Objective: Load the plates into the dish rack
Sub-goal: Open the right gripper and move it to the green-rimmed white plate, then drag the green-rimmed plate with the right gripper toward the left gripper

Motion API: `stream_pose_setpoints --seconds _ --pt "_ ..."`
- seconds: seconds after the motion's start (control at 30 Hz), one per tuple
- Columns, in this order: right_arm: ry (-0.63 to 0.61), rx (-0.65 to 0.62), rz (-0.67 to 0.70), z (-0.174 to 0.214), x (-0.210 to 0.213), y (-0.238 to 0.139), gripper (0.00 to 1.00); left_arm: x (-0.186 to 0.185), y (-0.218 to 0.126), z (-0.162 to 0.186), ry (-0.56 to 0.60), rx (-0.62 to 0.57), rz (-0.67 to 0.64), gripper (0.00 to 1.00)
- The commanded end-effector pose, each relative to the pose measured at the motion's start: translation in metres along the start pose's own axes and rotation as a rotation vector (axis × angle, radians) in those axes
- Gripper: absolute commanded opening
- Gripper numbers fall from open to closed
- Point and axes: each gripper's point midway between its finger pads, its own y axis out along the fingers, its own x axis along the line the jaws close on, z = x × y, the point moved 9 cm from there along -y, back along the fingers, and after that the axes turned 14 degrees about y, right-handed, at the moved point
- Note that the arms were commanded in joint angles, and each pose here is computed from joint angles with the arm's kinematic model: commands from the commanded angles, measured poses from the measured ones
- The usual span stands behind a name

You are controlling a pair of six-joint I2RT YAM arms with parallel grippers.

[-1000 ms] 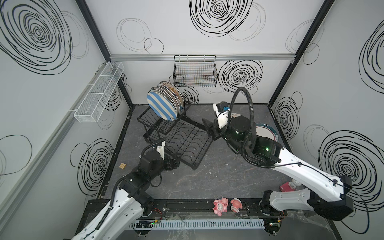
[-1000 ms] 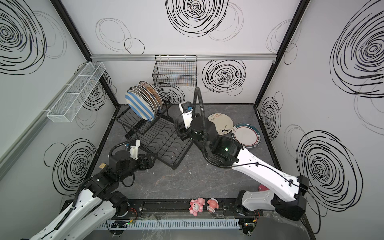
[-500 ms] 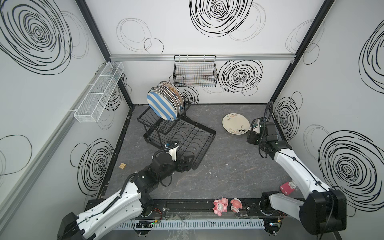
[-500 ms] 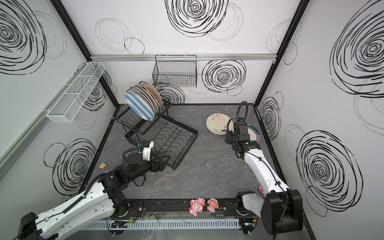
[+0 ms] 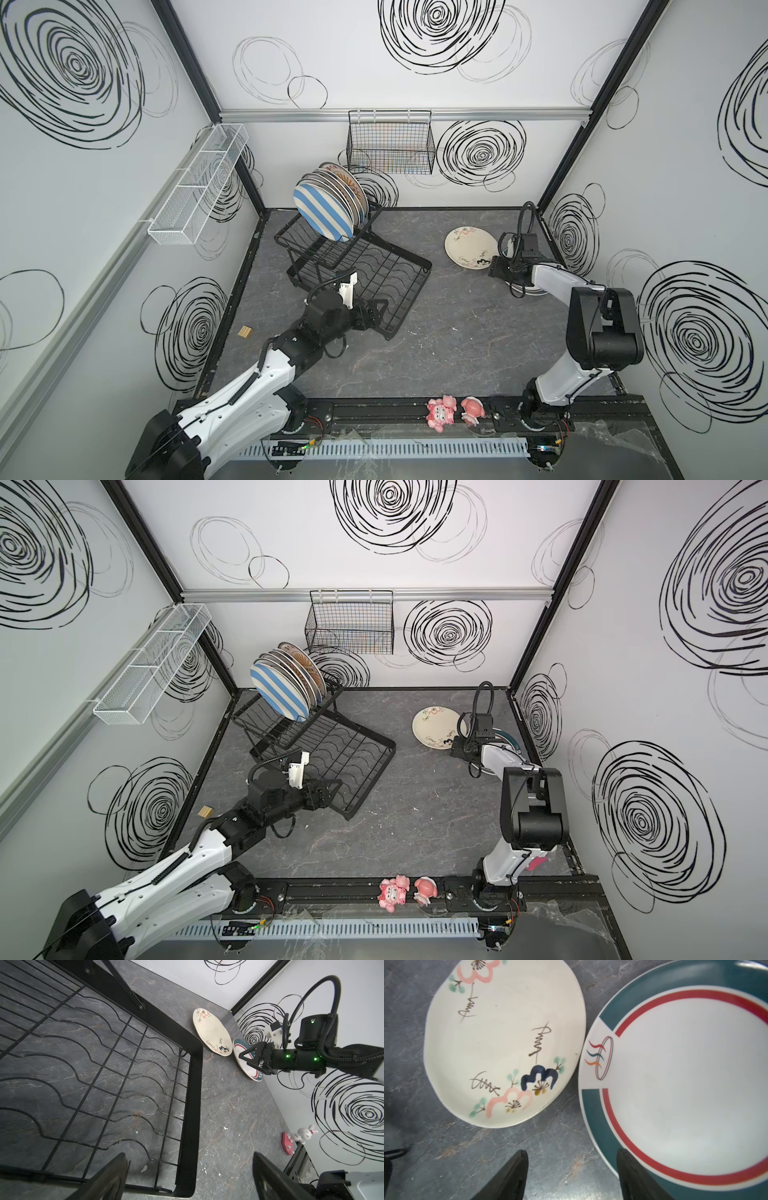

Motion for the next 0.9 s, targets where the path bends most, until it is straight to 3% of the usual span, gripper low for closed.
stream_pose_setpoints --seconds 0.0,0.37,0.87 --pt "0.038 -0.037 -0.012 -0.011 -0.005 0.006 0.73 -0.008 -0.003 -0.017 0.041 -0.055 0.072 0.96" --pt "0.055 0.056 -0.041 0.004 -0.012 0.029 0.74 -0.001 0.002 -0.022 0.030 -0.047 0.091 0.96" --pt "0.021 0.168 -0.128 0.051 -0.002 0.009 0.74 0.003 0.003 -0.026 0.022 -0.041 0.073 0.96"
